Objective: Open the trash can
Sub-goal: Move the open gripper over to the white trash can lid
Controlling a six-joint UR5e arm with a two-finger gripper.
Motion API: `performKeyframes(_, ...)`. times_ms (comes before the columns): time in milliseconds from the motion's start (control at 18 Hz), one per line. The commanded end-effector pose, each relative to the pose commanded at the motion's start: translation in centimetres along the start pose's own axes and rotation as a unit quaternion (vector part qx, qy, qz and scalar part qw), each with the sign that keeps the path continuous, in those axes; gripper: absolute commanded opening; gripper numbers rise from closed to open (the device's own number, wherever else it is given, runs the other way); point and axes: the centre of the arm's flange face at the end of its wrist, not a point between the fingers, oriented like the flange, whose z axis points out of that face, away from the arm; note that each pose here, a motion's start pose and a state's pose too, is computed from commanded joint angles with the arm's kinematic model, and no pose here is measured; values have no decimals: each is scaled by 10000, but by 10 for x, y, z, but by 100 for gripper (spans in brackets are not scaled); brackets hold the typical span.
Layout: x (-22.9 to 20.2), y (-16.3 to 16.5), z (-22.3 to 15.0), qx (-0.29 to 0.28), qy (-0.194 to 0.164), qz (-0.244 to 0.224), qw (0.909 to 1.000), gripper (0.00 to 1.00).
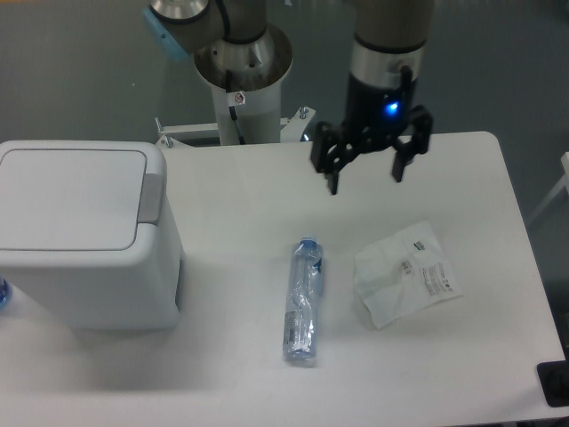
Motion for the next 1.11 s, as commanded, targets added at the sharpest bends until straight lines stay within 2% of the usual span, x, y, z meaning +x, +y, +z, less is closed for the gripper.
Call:
performKeyframes(167, 34, 13, 13, -154, 101, 190, 9996, 100)
performKeyframes(444, 61, 29, 0, -71, 417, 304, 9986, 100)
performKeyframes(833, 116, 45, 4, -156, 574, 680, 9959, 100)
performKeyframes(1111, 130, 36, 1, -107, 753, 784, 9940, 100)
